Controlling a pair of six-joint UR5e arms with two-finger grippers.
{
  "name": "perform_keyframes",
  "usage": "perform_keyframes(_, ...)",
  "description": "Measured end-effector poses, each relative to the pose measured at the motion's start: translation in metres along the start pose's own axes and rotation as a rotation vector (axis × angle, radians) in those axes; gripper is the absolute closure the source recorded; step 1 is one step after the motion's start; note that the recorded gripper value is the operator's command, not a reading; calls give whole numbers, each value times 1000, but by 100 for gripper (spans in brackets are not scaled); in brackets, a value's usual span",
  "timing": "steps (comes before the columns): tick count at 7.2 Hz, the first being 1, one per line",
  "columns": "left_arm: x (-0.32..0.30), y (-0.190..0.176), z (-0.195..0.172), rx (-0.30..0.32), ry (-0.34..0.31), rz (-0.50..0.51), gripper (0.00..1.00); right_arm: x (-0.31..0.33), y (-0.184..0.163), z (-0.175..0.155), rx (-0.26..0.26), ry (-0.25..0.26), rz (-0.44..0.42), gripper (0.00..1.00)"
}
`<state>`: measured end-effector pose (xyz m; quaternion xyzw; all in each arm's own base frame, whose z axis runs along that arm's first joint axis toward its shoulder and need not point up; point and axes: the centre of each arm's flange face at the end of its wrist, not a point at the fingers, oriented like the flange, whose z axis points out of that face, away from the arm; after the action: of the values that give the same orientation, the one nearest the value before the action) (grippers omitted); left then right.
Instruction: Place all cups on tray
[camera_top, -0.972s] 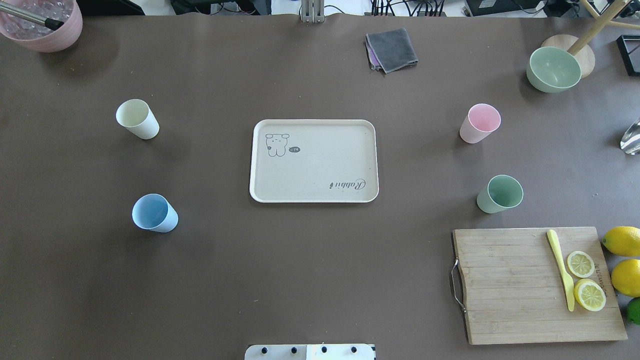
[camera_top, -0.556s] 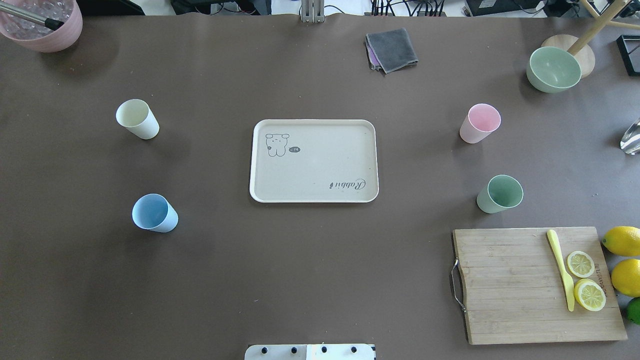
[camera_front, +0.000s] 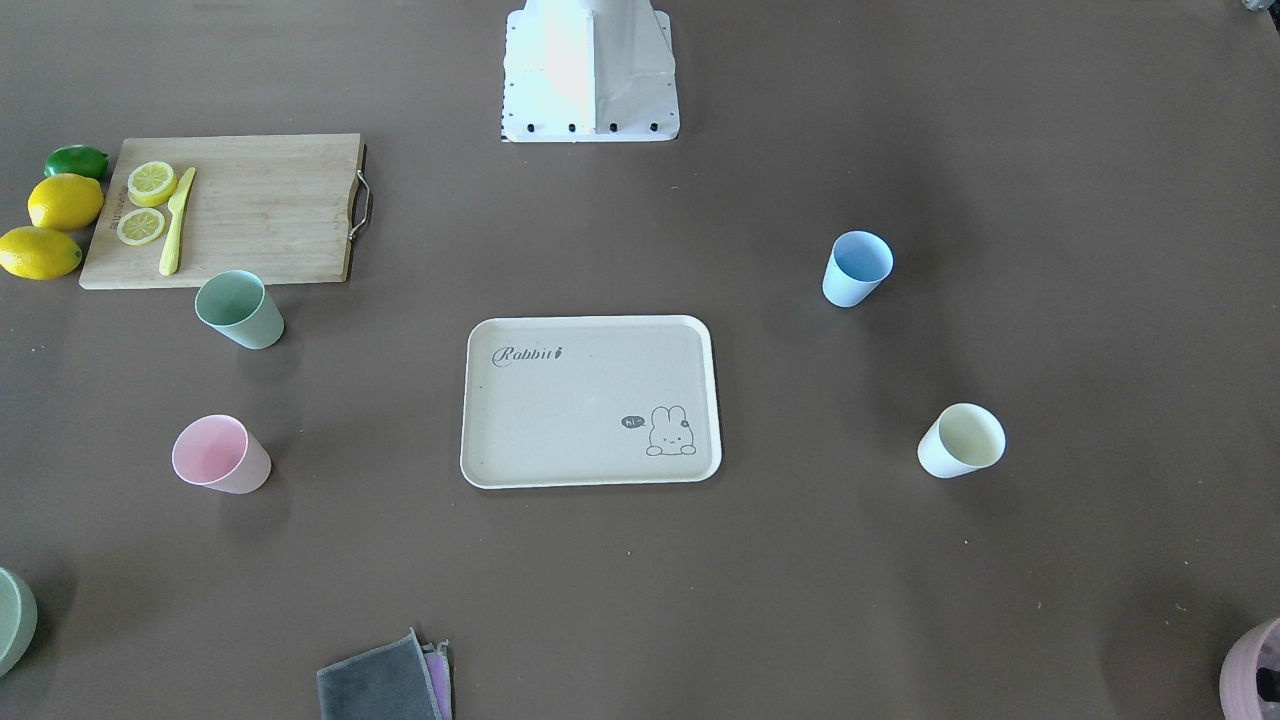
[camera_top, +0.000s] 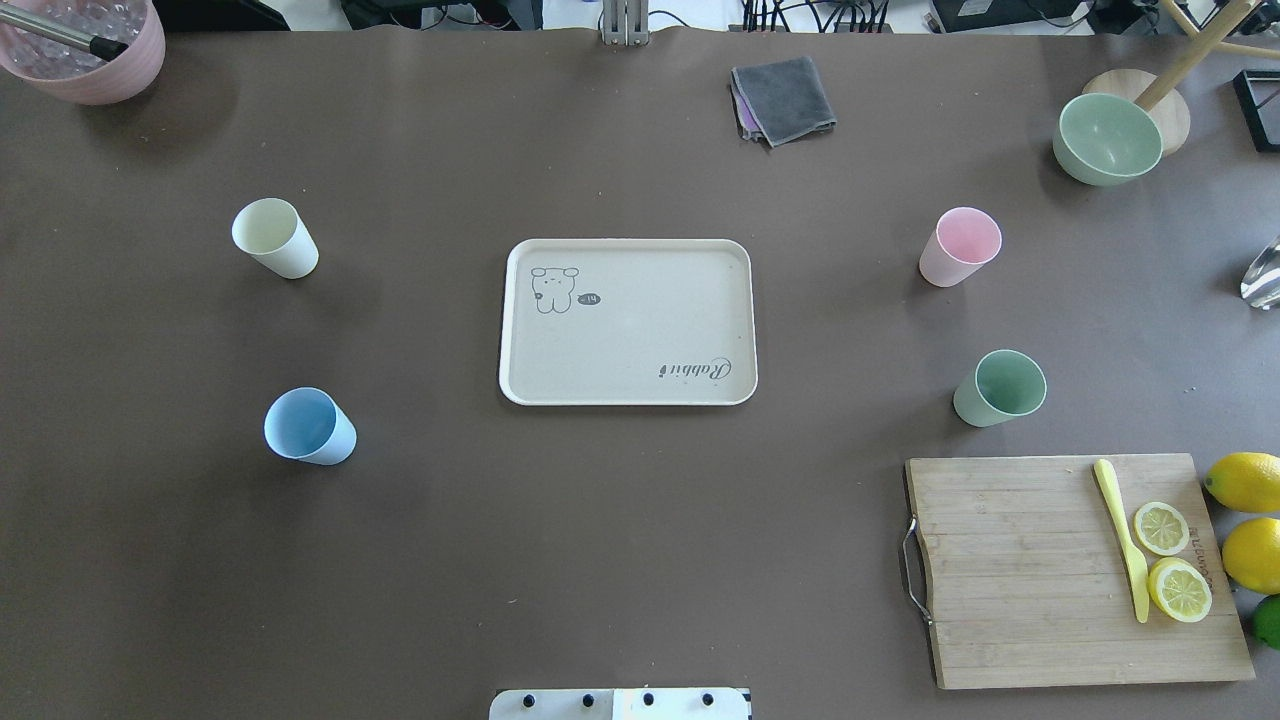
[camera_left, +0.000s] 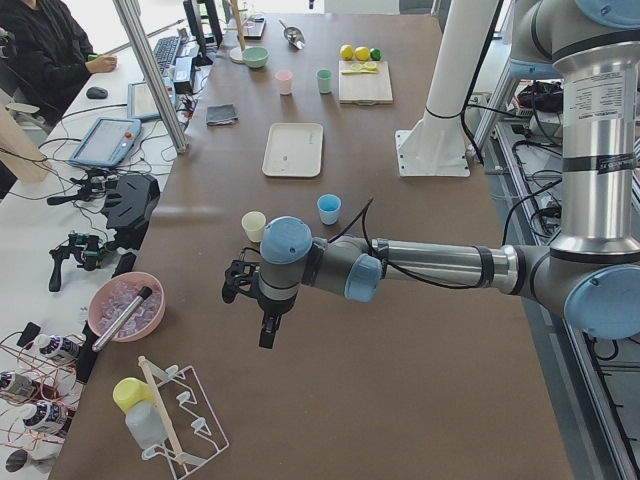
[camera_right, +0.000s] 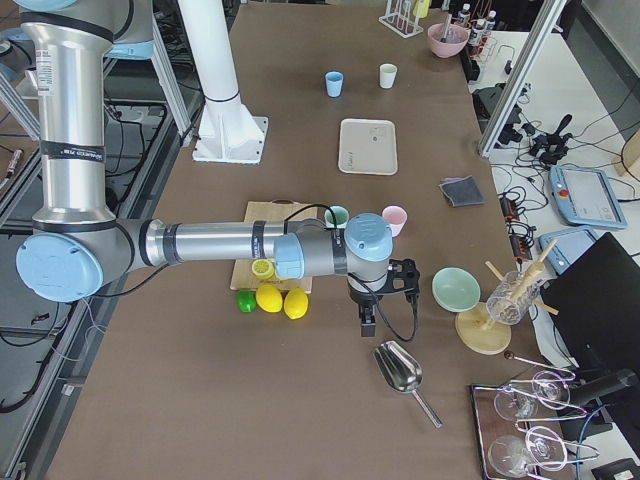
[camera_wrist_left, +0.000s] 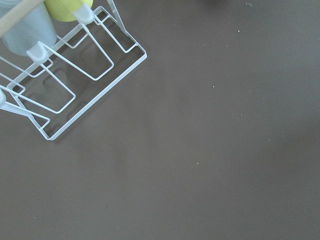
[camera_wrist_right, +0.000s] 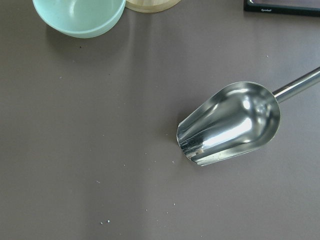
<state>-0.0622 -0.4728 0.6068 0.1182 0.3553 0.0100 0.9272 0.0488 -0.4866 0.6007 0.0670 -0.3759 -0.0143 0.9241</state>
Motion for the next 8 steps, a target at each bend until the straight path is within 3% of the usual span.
perform_keyframes(2, 14, -26, -10, 58, 8, 24, 2, -44, -13, 4, -8, -18, -75, 0)
perform_keyframes(4, 22, -43, -9, 74, 16, 8, 2, -114, -27, 23, -22, -38, -111, 0)
perform_keyframes(8, 27, -43, -6, 103, 32, -63, 2, -253, 5, 59, -27, -96, -9, 0)
